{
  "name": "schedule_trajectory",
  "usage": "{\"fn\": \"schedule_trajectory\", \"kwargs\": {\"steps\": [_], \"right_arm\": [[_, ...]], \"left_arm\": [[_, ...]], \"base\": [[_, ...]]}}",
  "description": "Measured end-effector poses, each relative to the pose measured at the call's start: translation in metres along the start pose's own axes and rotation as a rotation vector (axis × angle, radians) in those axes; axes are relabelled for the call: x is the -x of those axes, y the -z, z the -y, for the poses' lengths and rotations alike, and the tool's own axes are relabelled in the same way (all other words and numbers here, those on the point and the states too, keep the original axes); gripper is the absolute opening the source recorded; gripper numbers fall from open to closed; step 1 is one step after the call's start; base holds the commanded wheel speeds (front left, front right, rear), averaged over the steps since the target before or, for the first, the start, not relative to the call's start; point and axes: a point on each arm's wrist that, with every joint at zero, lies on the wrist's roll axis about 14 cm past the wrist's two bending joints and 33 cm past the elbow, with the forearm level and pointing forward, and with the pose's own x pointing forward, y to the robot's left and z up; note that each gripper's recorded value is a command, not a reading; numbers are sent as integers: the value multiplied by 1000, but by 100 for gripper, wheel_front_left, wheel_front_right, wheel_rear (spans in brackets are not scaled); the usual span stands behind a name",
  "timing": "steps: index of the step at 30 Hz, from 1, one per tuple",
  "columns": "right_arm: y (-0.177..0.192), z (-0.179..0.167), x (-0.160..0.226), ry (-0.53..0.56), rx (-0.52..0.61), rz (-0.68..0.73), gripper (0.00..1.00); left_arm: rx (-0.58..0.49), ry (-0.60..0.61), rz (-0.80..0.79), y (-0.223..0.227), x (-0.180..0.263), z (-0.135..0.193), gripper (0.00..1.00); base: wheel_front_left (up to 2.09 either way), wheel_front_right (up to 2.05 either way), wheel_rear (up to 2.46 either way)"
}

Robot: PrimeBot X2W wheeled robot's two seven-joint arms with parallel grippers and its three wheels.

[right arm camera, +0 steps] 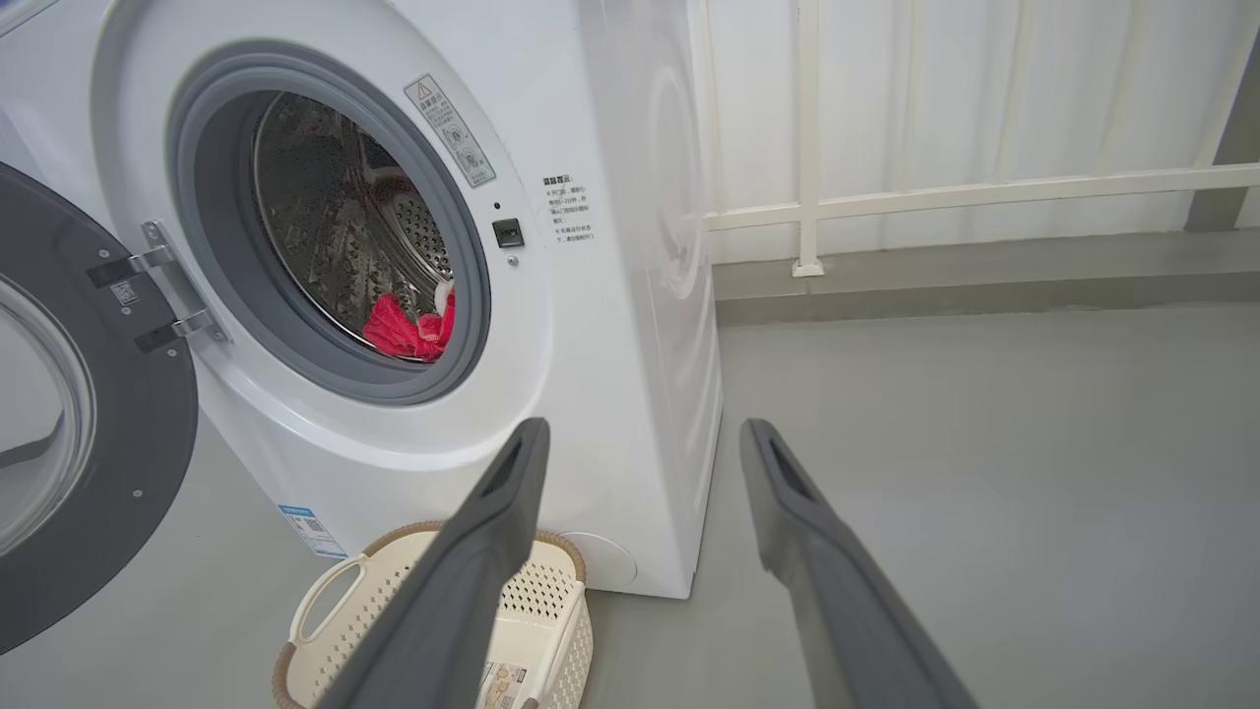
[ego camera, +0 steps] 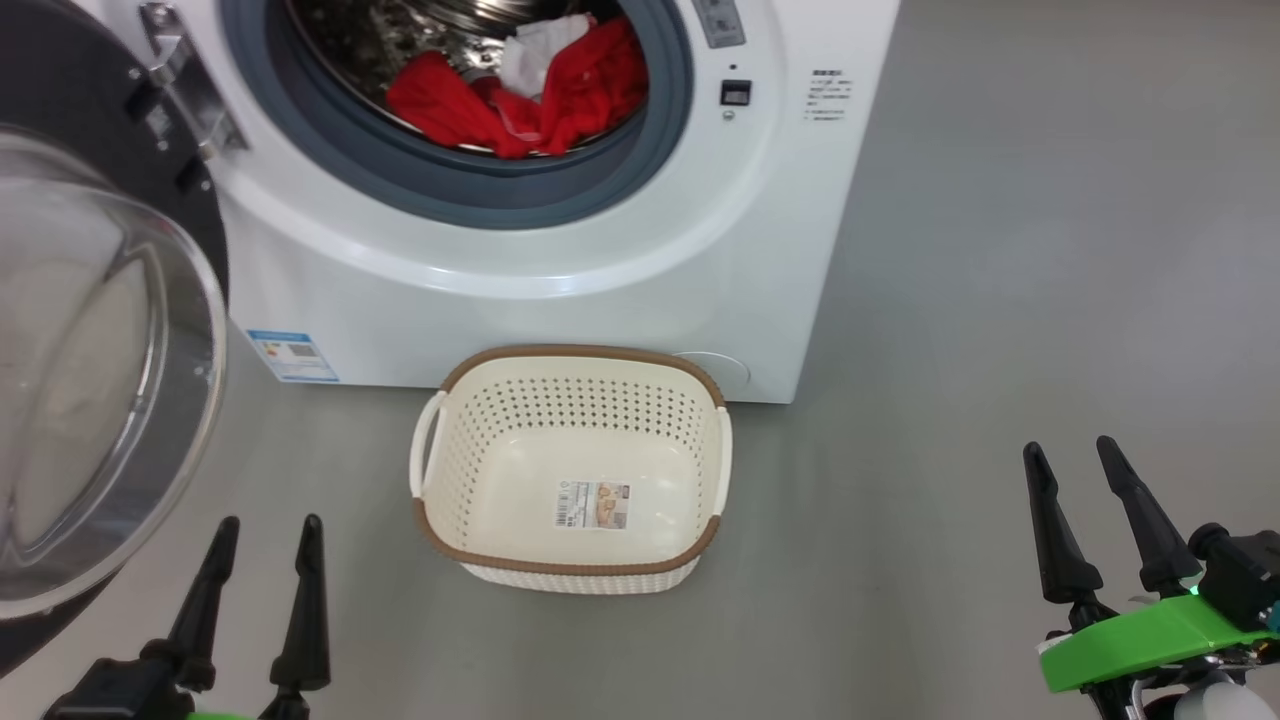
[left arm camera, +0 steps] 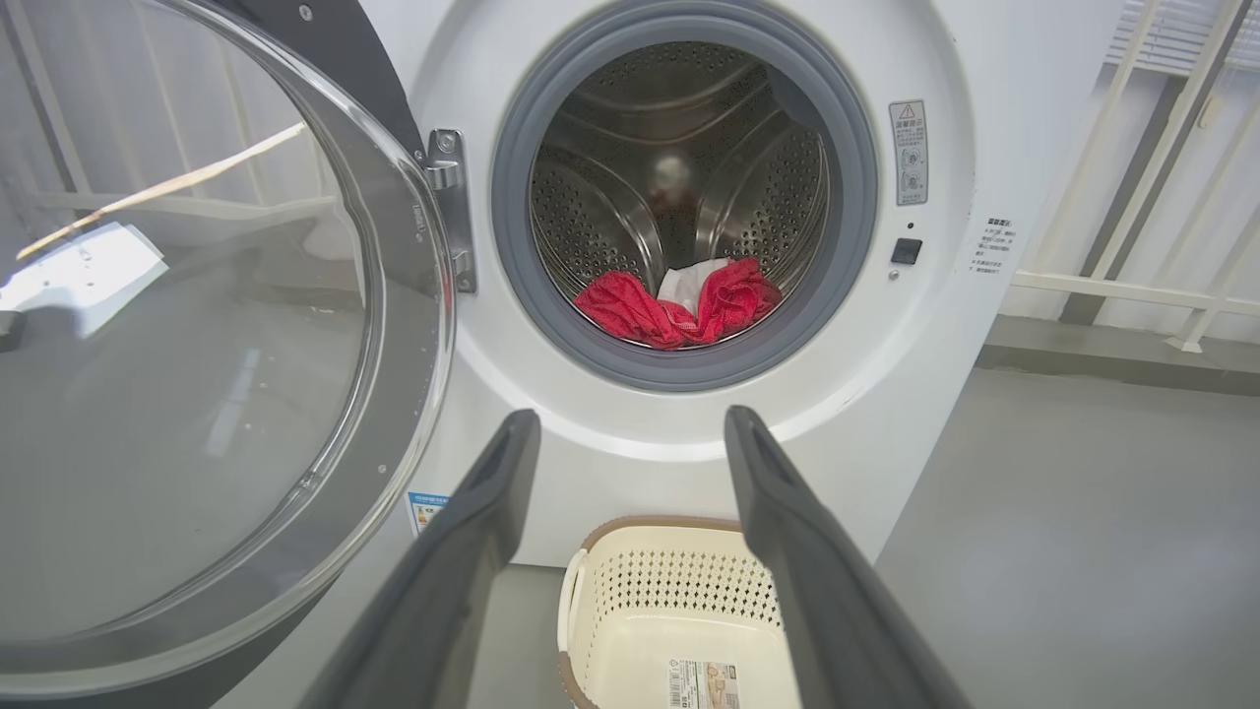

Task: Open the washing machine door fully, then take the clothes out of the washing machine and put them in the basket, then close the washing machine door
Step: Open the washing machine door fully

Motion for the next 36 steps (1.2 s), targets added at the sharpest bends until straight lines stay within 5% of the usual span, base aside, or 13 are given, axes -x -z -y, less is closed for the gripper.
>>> {"fn": "schedule_trajectory", "kwargs": {"steps": [15,36], "right_arm": [[-7,39,27,131,2,18,100],[-12,39,28,138,-4,38,100]], "left_arm": [[35,152,-31,14,-19,52,100],[44,179,-27,12,-18,59,100]], "base": [[0,0,0],[0,0,0]]}}
